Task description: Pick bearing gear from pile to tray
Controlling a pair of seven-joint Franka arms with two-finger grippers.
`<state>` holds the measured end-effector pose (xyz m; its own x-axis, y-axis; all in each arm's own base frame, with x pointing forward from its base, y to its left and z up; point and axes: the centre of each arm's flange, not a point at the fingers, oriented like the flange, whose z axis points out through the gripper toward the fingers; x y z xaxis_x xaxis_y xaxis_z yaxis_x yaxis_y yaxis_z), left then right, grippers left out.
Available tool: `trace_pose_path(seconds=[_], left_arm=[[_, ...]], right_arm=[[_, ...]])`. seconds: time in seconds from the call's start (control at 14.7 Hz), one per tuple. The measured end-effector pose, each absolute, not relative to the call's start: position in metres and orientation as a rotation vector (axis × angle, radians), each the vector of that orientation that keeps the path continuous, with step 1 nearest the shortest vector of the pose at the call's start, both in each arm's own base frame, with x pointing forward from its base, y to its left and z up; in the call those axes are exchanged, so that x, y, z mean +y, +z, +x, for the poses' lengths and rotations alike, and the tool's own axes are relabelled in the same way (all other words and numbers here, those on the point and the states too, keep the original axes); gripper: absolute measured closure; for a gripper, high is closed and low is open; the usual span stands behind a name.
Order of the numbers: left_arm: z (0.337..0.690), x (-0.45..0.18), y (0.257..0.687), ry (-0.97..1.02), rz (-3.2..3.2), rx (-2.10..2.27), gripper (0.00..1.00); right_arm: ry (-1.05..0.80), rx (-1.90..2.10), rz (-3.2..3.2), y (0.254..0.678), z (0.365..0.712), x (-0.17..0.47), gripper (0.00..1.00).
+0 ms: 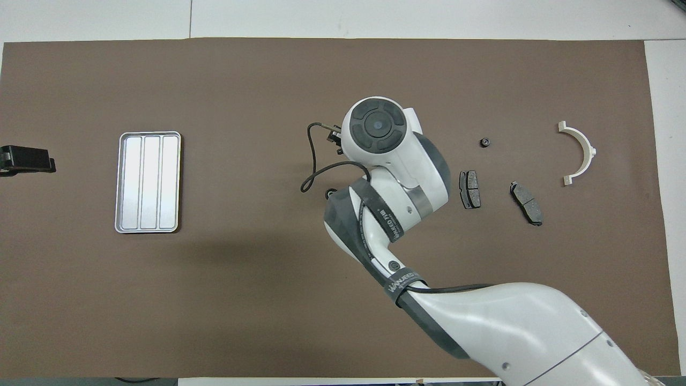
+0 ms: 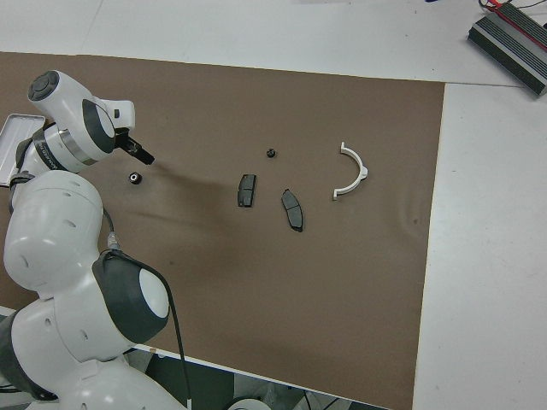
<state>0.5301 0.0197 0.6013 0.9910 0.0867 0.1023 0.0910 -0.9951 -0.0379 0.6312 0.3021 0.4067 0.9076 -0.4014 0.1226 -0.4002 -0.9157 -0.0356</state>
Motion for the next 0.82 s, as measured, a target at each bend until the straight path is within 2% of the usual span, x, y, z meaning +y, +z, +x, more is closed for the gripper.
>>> trace_pose_path(seconds=[0.14, 0.34, 0.61, 0.82], left_arm=[[0.522, 0.013, 0.599, -0.072, -3.097, -0.145, 0.00], [0.511, -0.020, 0.592, 0.005, -3.164, -0.126, 0.00], [0.509, -0.096, 0.573, -0.054, -3.181, -0.170, 0.00], [0.513, -0.154, 0.543, -0.071, -3.187, -0.212, 0.00]], right_arm=[[-0.172, 0.516, -3.101, 0.422, 0.645, 0.254, 0.00], [-0.148, 0.363, -3.139, 0.423, 0.665, 0.185, 0.00], [-0.108, 0.252, -3.169, 0.410, 0.676, 0.122, 0.00], [-0.121, 0.279, -3.164, 0.389, 0.680, 0.092, 0.00]])
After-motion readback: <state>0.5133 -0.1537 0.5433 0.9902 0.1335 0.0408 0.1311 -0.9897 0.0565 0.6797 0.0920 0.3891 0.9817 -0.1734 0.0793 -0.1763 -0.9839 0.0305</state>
